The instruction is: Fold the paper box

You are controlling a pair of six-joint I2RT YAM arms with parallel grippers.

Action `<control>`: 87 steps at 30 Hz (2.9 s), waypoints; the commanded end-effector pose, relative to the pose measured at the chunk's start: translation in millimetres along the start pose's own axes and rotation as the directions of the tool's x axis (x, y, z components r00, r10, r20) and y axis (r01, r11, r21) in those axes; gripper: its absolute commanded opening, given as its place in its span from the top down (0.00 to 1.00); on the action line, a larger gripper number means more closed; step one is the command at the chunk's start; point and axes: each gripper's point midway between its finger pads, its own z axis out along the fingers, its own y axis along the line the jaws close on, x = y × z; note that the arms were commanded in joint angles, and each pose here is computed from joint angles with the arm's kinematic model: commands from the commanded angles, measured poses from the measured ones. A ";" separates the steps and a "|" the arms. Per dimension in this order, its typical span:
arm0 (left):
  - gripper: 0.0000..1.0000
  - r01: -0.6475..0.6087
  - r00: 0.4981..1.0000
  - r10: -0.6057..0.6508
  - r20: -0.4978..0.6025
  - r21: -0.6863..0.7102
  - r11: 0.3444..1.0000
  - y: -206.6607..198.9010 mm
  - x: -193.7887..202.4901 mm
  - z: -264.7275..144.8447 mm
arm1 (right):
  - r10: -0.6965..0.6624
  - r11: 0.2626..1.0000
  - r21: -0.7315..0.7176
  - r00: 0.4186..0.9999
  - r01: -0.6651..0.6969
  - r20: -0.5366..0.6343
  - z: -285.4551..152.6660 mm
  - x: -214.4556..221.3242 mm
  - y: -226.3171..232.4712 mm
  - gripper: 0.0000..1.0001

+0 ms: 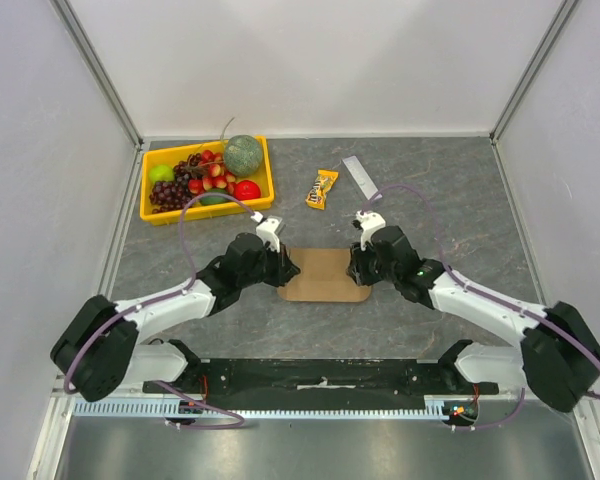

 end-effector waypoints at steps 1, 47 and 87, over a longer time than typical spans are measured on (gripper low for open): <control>0.84 -0.068 0.982 0.071 0.172 -0.026 0.997 -13.1 -57.7 -26.6 | -0.017 0.999 0.031 0.992 0.013 0.123 -36.4 -41.7 1.2 0.60; 0.07 0.001 0.998 -0.003 0.070 0.015 1.000 6.4 18.4 -31.1 | 0.182 0.981 -0.059 0.980 -0.187 -0.074 -21.2 51.5 8.7 0.23; 0.37 0.013 1.000 -0.012 -0.007 0.142 0.990 -19.2 29.7 -19.4 | 0.214 0.965 -0.140 0.974 -0.222 -0.072 -20.5 49.8 23.5 0.41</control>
